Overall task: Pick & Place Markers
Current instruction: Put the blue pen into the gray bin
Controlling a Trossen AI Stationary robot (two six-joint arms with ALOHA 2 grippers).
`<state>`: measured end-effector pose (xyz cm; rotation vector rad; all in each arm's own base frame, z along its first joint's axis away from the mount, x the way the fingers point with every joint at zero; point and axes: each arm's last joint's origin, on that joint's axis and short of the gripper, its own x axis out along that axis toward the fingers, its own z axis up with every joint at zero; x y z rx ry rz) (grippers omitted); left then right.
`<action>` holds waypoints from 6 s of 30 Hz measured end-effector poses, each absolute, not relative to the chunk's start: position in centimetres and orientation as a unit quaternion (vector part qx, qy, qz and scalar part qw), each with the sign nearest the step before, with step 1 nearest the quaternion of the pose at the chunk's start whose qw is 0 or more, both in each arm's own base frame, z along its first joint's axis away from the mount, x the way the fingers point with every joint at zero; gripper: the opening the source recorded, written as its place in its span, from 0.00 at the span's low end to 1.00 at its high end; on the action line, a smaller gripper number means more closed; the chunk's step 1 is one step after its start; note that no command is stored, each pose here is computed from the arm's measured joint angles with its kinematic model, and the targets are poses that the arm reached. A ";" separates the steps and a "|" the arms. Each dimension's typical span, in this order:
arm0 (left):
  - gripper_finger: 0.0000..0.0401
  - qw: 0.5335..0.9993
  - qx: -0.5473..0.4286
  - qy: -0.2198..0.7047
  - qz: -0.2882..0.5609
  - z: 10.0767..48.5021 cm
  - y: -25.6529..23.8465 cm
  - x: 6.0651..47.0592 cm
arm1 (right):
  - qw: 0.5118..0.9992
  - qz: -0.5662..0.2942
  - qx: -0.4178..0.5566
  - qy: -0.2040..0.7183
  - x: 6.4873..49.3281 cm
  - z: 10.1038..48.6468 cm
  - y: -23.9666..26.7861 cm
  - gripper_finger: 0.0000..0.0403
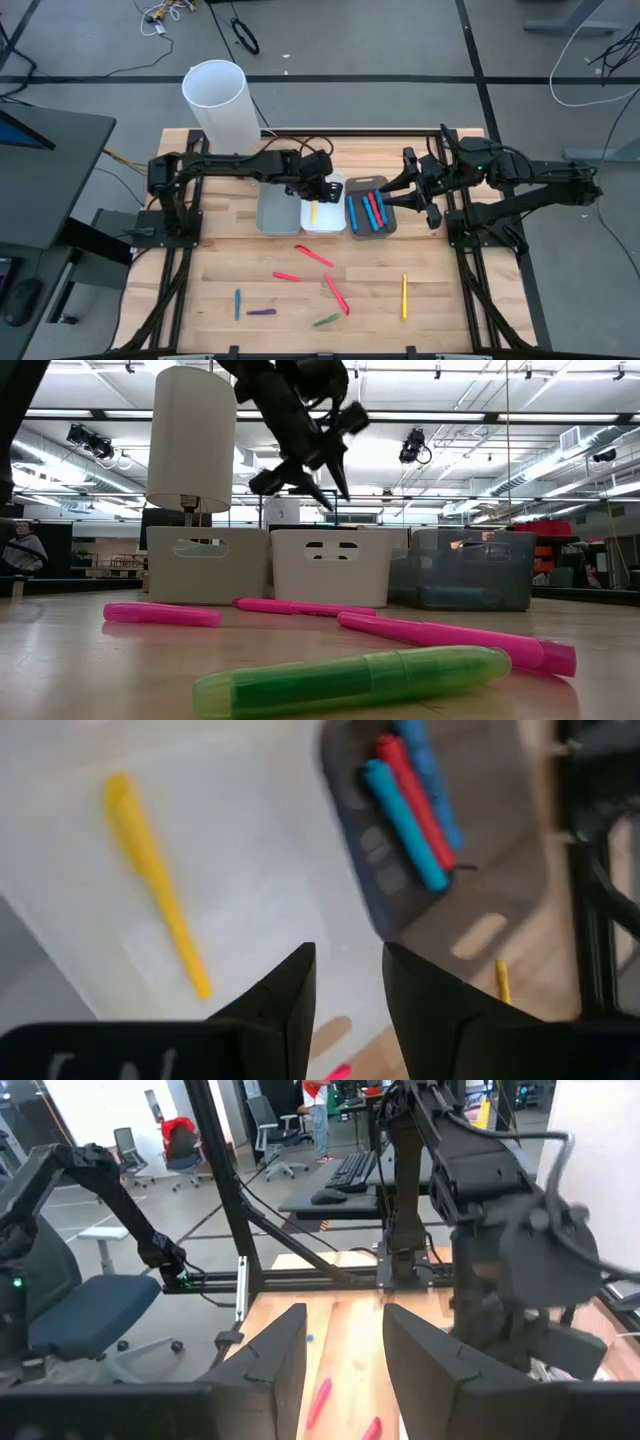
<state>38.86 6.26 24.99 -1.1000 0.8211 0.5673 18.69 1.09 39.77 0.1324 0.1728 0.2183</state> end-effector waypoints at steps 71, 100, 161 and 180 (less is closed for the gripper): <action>0.31 0.983 -0.071 0.152 -0.081 39.6 -7.0 32.5 | 0.969 0.135 0.162 0.126 18.5 39.3 1.3 0.35; 0.31 0.977 -0.107 0.166 -0.077 39.4 -7.5 32.4 | 0.990 -0.046 0.124 0.055 8.3 37.4 -0.1 0.28; 0.31 0.979 -0.121 0.143 -0.077 39.9 -7.1 32.6 | 0.975 -0.132 0.177 -0.028 10.0 17.0 -0.6 0.28; 0.56 0.939 -0.276 0.192 -0.078 39.3 -5.6 32.7 | 0.975 -0.132 0.177 -0.028 10.0 17.0 -0.6 0.28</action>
